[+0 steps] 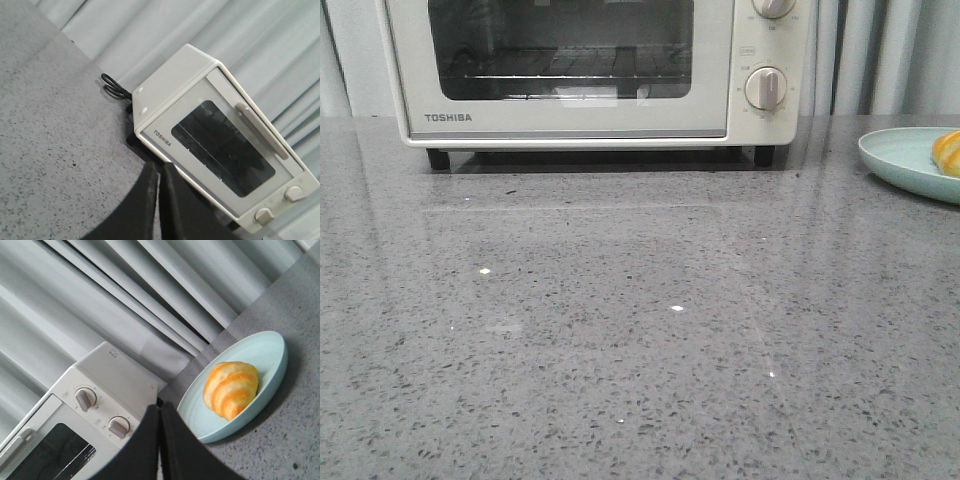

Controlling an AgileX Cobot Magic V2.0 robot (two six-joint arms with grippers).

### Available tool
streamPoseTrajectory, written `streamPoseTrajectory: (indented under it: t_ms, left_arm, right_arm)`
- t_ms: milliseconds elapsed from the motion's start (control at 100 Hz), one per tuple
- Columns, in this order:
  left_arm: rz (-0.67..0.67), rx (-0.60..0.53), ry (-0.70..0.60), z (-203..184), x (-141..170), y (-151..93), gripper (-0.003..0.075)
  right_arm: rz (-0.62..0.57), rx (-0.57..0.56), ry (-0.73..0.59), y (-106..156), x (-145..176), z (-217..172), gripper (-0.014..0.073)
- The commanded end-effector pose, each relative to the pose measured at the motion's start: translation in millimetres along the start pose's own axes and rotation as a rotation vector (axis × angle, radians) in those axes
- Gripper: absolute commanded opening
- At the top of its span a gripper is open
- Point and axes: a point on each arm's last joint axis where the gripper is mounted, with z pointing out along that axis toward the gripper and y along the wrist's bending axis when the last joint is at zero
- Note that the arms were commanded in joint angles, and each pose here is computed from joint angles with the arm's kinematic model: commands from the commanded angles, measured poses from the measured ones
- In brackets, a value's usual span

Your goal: Put bread in oven

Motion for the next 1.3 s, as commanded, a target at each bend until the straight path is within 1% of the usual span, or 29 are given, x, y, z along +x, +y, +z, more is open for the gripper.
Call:
streamPoseTrajectory:
  t_ms: [0,50,90,100,110,120,140,230,240,280,350,480,640,770,859,959,1089,1289]
  left_arm:
    - [0.116,0.075,-0.017,-4.2,-15.8,-21.8,-0.0021]
    - [0.233,0.088,0.029,-3.7,-21.4,-33.3,-0.0021]
    - [0.333,0.097,0.065,-2.3,-28.9,-45.1,-0.0021]
    - [0.341,0.091,0.076,-1.2,-28.1,-44.5,-0.0021]
    - [0.368,0.095,0.08,-0.5,-32.3,-49.8,-0.0021]
    - [0.38,0.09,0.087,0.8,-31.9,-49.3,-0.0021]
    - [0.414,0.088,0.102,3.2,-35.4,-54.0,-0.002]
    - [0.531,0.084,0.151,20.6,-52.3,-75.5,-0.0017]
    - [0.531,0.078,0.163,22.8,-51.5,-74.7,-0.0017]
    - [0.58,0.08,0.186,33.9,-59.5,-85.2,-0.0011]
    - [0.616,0.079,0.238,56.4,-67.3,-98.0,0.0]
    - [0.616,0.078,0.342,104.8,-70.5,-116.0,-0.0001]
    - [0.699,0.152,0.424,157.7,-64.9,-144.6,-0.0021]
    - [0.773,0.248,0.439,186.4,-58.6,-173.5,-0.0021]
    - [0.786,0.283,0.427,201.9,-55.2,-187.7,-0.0021]
    - [0.784,0.295,0.397,216.0,-54.4,-197.0,-0.0021]
    - [0.779,0.291,0.359,231.3,-55.6,-203.0,-0.0021]
    - [0.78,0.287,0.368,257.0,-48.3,-207.5,-0.0021]
  right_arm:
    - [0.007,-0.037,-0.003,9.8,-6.9,-2.2,-0.0048]
    - [-0.054,-0.056,0.064,19.2,-8.3,-3.4,-0.0048]
    - [-0.151,-0.07,0.127,28.4,-11.0,-5.1,-0.0048]
    - [-0.151,-0.07,0.127,28.4,-11.0,-5.1,-0.0048]
    - [-0.196,-0.069,0.155,30.3,-11.0,-5.4,-0.0048]
    - [-0.197,-0.074,0.149,32.1,-12.7,-5.7,-0.0048]
    - [-0.24,-0.08,0.167,35.9,-14.7,-6.6,-0.0048]
    - [-0.42,-0.107,0.222,52.2,-25.5,-8.0,-0.0048]
    - [-0.42,-0.107,0.222,52.2,-25.5,-8.0,-0.0048]
    - [-0.495,-0.124,0.237,59.9,-31.0,-8.0,-0.0048]
    - [-0.558,-0.141,0.253,69.8,-38.5,-7.4,-0.0048]
    - [-0.568,-0.151,0.256,79.8,-47.1,-5.5,-0.0048]
    - [-0.57,-0.153,0.252,81.3,-48.6,-5.5,-0.0048]
    - [-0.57,-0.153,0.252,81.3,-48.6,-5.5,-0.0048]
    - [-0.57,-0.153,0.252,81.3,-48.6,-5.5,-0.0048]
    - [-0.57,-0.153,0.252,81.3,-48.6,-5.5,-0.0048]
    - [-0.57,-0.153,0.252,81.3,-48.6,-5.5,-0.0048]
    - [-0.57,-0.153,0.252,81.3,-48.6,-5.5,-0.0048]
